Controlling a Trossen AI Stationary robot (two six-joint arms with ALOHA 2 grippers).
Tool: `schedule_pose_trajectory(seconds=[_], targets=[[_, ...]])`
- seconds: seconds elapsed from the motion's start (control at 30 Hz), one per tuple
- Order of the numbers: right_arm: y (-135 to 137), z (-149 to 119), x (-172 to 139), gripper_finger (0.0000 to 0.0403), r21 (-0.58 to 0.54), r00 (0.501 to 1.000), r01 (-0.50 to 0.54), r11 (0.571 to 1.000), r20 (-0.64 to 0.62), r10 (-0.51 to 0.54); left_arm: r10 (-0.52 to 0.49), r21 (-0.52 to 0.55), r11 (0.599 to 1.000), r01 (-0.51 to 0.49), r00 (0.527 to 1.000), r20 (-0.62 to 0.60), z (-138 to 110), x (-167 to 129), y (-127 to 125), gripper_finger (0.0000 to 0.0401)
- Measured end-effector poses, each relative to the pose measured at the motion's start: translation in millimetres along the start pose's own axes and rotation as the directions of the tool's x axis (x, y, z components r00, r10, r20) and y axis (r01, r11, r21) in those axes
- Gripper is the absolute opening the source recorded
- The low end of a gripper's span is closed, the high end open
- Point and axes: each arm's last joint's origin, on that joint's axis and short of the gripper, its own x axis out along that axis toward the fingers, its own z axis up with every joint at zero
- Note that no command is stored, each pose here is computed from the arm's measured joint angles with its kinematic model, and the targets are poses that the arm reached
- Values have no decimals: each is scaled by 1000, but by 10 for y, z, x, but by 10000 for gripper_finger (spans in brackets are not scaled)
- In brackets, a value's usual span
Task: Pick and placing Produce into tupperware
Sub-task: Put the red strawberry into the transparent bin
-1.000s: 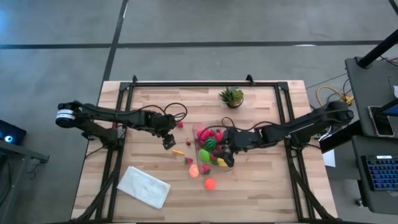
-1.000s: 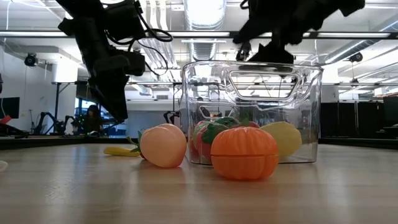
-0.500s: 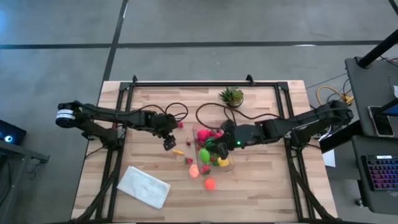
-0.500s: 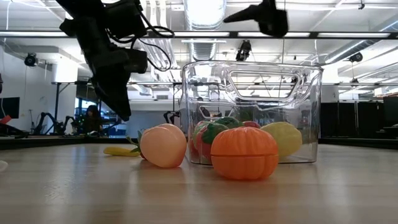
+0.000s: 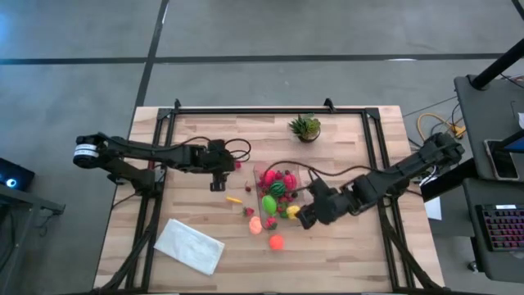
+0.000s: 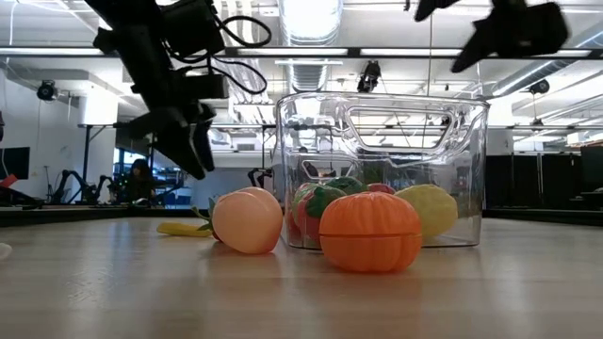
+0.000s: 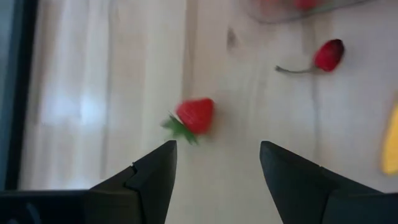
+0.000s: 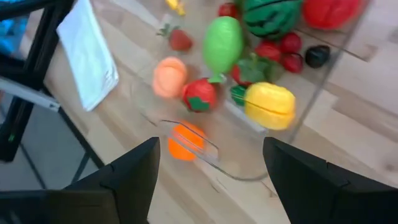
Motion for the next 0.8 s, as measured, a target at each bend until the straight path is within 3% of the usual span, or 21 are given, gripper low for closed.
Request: schedule_pose_trajectory(seconds=[0.3,0.5,0.8], targets=[[-52,-247,-55,276,37,998,57,998,-6,-57,51,191,980,-59,998,45,55,198,239,216],[-51,-368,-96,276,13,998,56,998,-3,-56,-129,162,979,126,992,8,-37,414,334,216],[-146,-522,-133,274,7,993,119,993,21,-119,-115,162,980,112,993,9,-13,498,359,216]])
